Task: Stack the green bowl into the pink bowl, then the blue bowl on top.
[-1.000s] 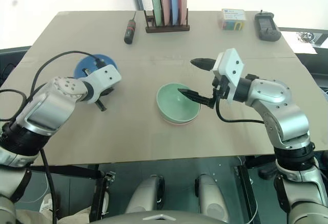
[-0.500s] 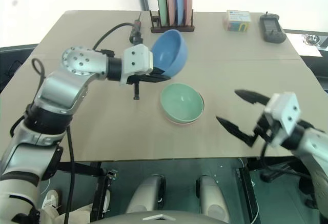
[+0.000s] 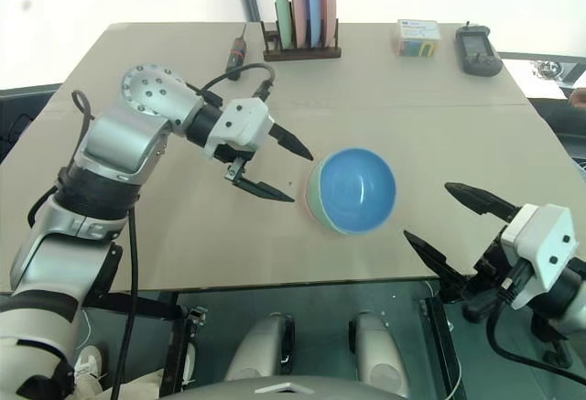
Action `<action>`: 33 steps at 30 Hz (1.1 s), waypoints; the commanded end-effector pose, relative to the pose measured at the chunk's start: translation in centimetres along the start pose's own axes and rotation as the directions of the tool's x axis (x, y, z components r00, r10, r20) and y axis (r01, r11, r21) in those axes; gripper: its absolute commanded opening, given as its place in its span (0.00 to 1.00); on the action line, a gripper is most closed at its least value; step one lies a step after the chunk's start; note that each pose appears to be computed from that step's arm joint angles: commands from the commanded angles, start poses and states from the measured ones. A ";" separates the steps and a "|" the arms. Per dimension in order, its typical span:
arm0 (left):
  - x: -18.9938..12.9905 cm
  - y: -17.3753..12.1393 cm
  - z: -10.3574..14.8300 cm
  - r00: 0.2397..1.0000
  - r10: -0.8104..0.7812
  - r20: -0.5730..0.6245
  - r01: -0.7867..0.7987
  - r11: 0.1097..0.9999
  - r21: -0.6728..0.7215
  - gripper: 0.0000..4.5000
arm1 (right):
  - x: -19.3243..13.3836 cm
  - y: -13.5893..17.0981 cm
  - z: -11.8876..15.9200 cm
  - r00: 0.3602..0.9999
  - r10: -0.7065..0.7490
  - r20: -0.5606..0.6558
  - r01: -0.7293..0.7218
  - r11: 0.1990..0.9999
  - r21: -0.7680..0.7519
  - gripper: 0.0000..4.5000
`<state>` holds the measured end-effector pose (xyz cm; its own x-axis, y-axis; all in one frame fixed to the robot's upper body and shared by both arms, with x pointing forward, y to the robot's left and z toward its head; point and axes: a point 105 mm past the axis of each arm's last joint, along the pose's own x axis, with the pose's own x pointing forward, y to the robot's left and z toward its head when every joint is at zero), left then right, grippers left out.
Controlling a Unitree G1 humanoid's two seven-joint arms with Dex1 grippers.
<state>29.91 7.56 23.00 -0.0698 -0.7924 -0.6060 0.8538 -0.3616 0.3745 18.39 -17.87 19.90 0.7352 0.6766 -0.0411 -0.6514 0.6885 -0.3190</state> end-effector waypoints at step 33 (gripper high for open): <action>-6.4 -10.8 -7.7 0.738 0.674 -0.032 -0.567 0.594 -0.571 0.96 | -1.2 -5.3 -3.9 0.964 0.164 -0.211 -0.149 0.985 0.082 1.00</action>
<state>25.60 20.05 16.01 0.5399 -0.8063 -0.2416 0.8407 0.5306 0.1077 21.89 -22.59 16.35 0.6154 0.7257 -0.3077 -0.7852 0.5984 -0.1591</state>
